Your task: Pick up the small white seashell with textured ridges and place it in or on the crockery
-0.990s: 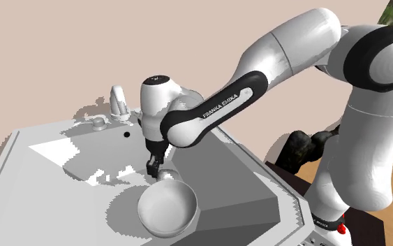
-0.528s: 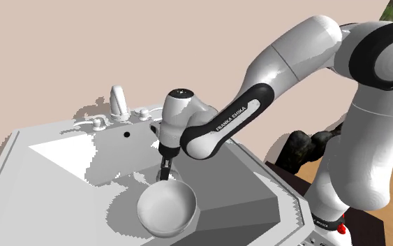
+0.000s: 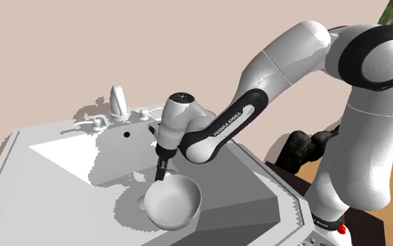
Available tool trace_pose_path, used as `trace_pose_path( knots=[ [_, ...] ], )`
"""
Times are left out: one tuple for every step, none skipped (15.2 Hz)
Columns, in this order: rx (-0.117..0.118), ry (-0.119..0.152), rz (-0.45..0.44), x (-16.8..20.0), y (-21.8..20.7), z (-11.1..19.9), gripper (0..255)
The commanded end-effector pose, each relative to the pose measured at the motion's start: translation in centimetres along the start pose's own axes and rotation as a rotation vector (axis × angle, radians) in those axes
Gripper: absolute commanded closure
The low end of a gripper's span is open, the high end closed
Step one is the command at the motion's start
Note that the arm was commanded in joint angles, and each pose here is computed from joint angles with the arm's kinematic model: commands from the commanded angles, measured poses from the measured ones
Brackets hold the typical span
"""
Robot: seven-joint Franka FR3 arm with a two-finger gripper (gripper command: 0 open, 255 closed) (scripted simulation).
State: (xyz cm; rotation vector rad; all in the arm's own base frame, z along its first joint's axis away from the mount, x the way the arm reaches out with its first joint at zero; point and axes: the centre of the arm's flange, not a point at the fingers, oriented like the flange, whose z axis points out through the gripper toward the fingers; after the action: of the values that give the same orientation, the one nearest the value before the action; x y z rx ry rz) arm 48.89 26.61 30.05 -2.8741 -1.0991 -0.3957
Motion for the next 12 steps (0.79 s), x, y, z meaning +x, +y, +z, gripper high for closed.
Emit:
trace_pose_path(
  knots=[
    [0.032,-0.102,-0.019,-1.4,-1.0,1.9,0],
    [0.032,-0.102,-0.019,-1.4,-1.0,1.9,0],
    [0.032,-0.102,-0.019,-1.4,-1.0,1.9,0],
    [0.032,-0.102,-0.019,-1.4,-1.0,1.9,0],
    [0.032,-0.103,-0.019,-2.3,-0.9,3.3,255],
    [0.030,-0.104,-0.019,-2.4,-1.2,4.0,255],
    [0.027,-0.103,-0.019,-2.1,-1.1,4.6,255],
    [0.026,-0.104,-0.019,-2.1,-1.1,5.1,255],
    [0.030,-0.104,-0.019,-2.0,-0.6,5.0,255],
    [0.034,-0.103,-0.020,-2.5,-0.2,5.3,255],
    [0.038,-0.102,-0.020,-2.6,0.5,5.6,255],
    [0.040,-0.102,-0.019,-3.2,1.0,5.8,255]
  ],
)
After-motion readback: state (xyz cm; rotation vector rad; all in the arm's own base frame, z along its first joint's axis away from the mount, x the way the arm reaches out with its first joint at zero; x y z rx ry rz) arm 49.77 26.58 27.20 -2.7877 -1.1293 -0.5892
